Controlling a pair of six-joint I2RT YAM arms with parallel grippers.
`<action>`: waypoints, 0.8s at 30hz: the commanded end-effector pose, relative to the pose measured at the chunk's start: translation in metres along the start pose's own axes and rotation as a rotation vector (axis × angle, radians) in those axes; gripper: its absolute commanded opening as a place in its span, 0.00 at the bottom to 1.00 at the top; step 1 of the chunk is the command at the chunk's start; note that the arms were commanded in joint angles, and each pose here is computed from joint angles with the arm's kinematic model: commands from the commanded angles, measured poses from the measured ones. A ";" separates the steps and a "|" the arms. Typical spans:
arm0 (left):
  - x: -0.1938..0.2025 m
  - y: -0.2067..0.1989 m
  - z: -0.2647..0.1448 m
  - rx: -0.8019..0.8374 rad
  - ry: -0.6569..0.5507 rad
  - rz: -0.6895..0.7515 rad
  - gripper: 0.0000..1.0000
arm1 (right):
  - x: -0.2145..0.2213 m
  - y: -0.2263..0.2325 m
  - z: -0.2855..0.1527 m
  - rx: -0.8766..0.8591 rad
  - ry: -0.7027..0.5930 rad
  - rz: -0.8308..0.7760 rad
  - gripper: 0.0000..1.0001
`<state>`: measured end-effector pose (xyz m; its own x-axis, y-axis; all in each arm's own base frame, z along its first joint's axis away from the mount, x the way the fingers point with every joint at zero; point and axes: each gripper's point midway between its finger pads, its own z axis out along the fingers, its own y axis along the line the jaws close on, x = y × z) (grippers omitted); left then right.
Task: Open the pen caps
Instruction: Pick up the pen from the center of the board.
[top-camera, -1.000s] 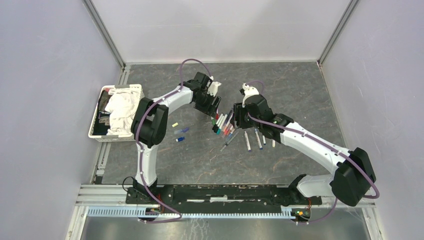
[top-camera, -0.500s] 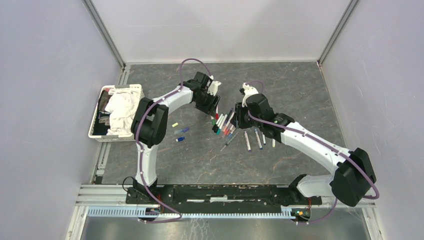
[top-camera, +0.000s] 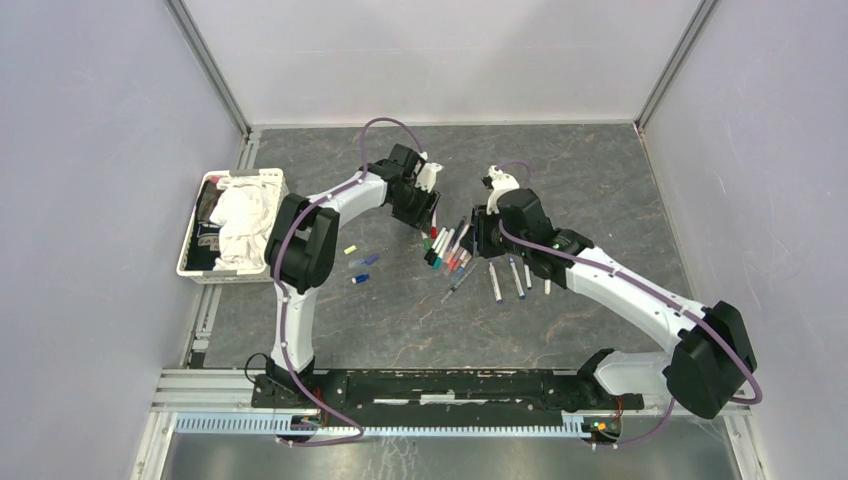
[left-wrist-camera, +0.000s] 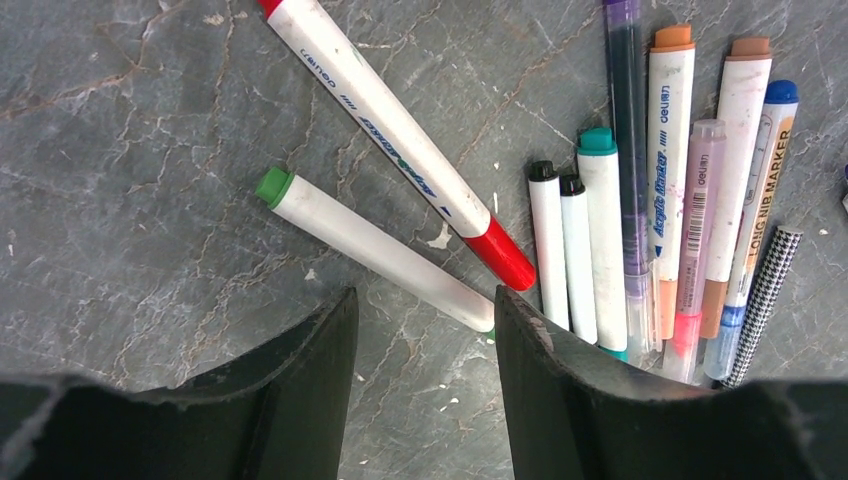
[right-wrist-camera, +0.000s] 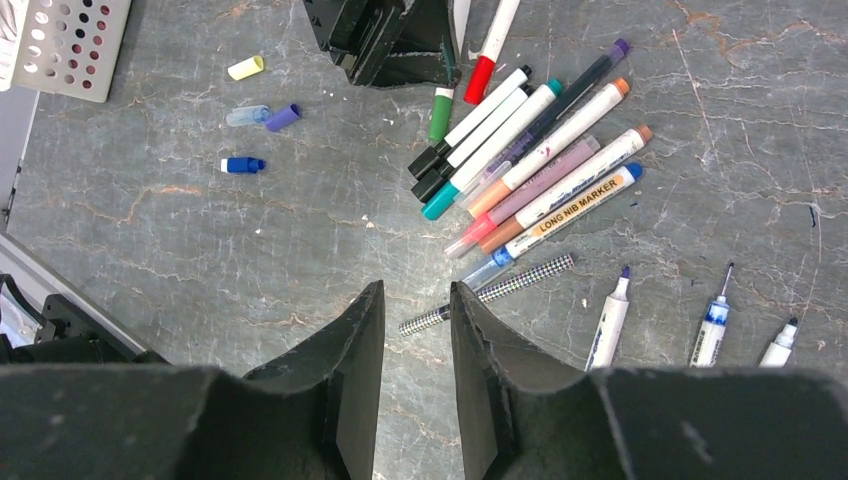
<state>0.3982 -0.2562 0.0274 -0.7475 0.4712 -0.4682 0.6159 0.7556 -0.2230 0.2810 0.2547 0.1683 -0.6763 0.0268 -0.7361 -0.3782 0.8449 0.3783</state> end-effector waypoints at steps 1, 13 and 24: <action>-0.020 -0.003 0.002 0.025 -0.055 -0.044 0.58 | -0.008 0.002 -0.006 -0.018 -0.041 -0.008 0.36; -0.017 0.036 0.010 -0.166 -0.009 0.003 0.44 | -0.004 -0.001 -0.011 -0.015 -0.043 -0.005 0.37; 0.021 0.036 0.020 -0.153 0.072 0.035 0.27 | -0.001 -0.004 -0.008 -0.014 -0.037 -0.008 0.37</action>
<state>0.4286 -0.2439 0.0198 -0.7352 0.4677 -0.4907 0.5789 0.8098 -0.0954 0.2746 0.2466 0.1636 -0.6785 0.0284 -0.7340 -0.3731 0.8475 0.3777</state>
